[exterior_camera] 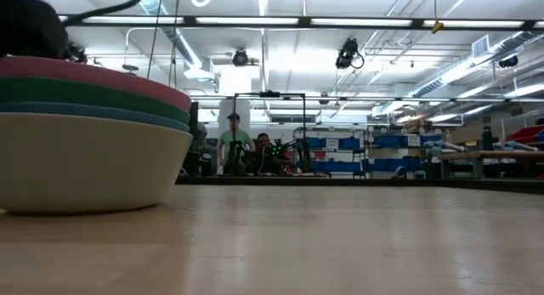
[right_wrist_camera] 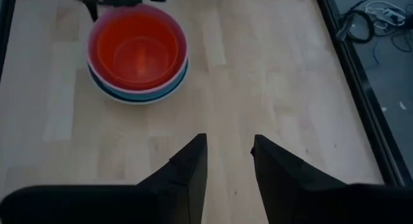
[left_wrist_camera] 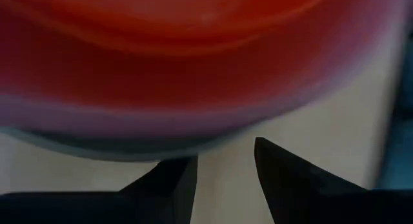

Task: Nest bowls inside each other
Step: Move the stacked bowls from the middle left to the center of the table

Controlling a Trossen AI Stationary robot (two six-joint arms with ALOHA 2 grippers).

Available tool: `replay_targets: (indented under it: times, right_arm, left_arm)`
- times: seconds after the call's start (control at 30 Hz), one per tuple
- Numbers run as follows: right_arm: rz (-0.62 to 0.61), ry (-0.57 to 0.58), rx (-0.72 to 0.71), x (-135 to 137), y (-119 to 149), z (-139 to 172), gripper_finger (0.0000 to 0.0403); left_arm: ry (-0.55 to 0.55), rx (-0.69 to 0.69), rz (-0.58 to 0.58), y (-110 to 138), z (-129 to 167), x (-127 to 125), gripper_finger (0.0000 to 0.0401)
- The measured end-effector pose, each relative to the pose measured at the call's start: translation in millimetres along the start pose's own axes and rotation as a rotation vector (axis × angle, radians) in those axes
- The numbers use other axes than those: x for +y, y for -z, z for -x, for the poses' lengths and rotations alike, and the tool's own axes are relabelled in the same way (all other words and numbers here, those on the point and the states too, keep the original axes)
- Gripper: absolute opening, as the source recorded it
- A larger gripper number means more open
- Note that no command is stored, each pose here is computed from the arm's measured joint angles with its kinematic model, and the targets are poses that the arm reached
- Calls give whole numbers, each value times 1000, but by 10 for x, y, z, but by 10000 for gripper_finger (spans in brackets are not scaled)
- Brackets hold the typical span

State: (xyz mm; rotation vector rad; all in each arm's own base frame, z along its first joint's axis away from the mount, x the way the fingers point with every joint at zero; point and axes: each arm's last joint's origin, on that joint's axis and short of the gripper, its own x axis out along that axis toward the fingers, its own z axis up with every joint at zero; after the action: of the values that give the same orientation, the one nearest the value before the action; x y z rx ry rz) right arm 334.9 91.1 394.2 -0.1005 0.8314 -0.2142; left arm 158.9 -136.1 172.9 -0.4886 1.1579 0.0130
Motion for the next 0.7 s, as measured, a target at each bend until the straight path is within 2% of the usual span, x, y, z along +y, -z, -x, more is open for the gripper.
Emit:
replay_targets:
  times: [0.2,0.4,0.6,0.7]
  right_arm:
    - [1,3,-2,-5,-3,-2,112]
    - [-2,7,-1,-20,-6,-8,112]
    - [-1,32,-5,-28,-6,-10,112]
    - [9,40,22,-35,23,-10,112]
  left_arm:
    - [-149,-103,-100,-87,-114,82,163]
    - [-277,-222,-172,-324,-92,215,163]
    - [-319,-403,-155,-729,13,259,163]
    - [-285,-406,-159,-860,99,220,163]
